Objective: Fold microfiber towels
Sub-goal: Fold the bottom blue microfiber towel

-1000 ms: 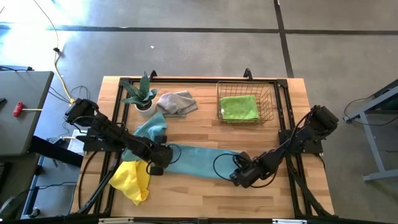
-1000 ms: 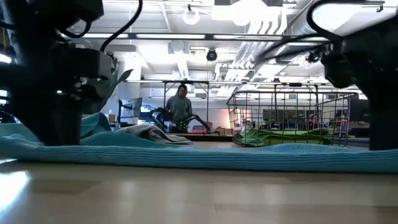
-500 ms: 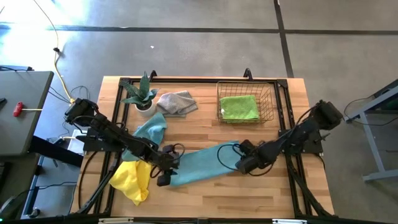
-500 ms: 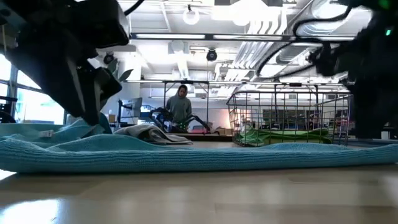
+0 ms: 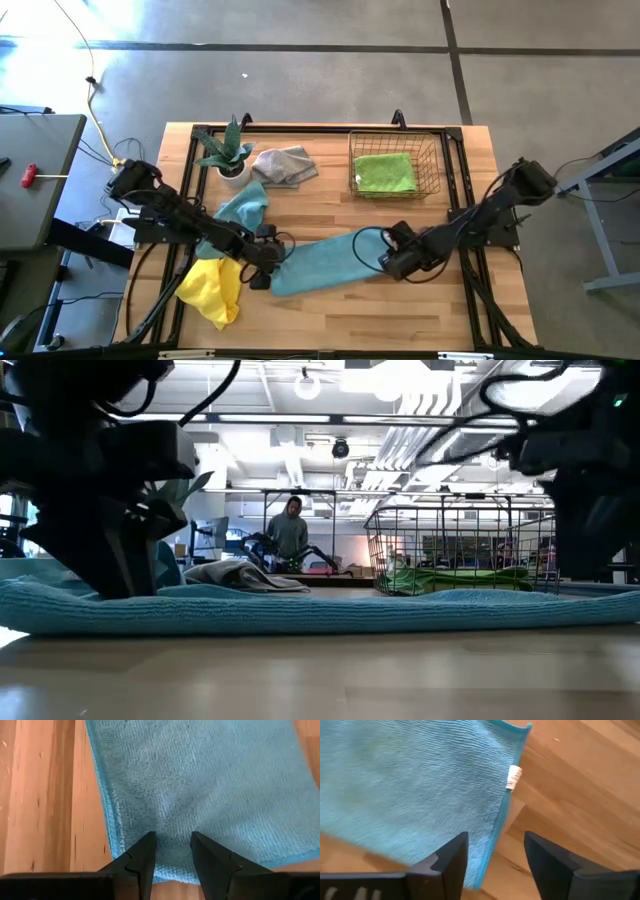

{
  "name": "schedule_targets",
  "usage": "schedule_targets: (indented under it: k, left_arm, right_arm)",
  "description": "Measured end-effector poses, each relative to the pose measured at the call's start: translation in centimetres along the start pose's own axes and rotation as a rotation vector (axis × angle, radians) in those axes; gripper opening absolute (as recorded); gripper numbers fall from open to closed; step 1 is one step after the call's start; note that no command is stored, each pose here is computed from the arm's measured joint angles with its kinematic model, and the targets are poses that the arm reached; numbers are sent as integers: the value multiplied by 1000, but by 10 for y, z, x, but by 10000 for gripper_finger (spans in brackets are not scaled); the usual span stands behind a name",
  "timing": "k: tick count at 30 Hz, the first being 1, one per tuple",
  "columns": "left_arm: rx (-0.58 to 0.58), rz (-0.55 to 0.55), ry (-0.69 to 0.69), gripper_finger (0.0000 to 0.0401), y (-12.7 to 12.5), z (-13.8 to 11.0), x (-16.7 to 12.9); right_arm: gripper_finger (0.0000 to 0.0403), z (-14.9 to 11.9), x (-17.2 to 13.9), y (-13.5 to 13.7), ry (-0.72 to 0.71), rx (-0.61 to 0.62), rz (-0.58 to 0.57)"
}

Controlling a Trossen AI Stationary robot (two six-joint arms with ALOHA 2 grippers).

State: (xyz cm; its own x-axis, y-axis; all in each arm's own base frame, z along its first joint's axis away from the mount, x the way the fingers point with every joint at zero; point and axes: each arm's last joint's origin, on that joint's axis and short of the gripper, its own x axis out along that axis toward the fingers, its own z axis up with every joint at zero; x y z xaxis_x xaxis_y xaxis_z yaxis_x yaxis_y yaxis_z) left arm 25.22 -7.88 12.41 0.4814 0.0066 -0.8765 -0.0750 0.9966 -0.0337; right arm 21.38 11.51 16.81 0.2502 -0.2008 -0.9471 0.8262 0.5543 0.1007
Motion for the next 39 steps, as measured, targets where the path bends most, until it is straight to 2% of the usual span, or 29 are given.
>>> schedule_targets:
  k: [5,10,15,20,24,28,32,35,39]
  left_arm:
    - [-11,6,23,117,1,-3,7]
    - [-28,-3,34,117,-2,-5,9]
    - [-24,13,29,117,-5,-7,9]
    - [-18,17,32,117,-6,-8,9]
    - [-12,19,33,117,-6,-8,9]
    - [-12,19,31,117,-6,-8,9]
    - [-14,31,20,117,-6,-8,10]
    - [-14,34,18,117,-6,-8,10]
    - [-13,43,14,117,-6,-8,10]
  right_arm:
    - [232,8,11,1,15,16,-35]
    - [235,17,13,5,6,19,10]
    - [235,21,22,3,18,15,-20]
    - [236,15,46,-11,69,67,92]
    - [236,14,49,-17,45,123,134]
    - [236,15,48,-15,35,137,193]
    - [235,18,46,-5,24,138,303]
    - [223,18,45,-1,29,143,339]
    - [166,18,43,4,49,133,395]
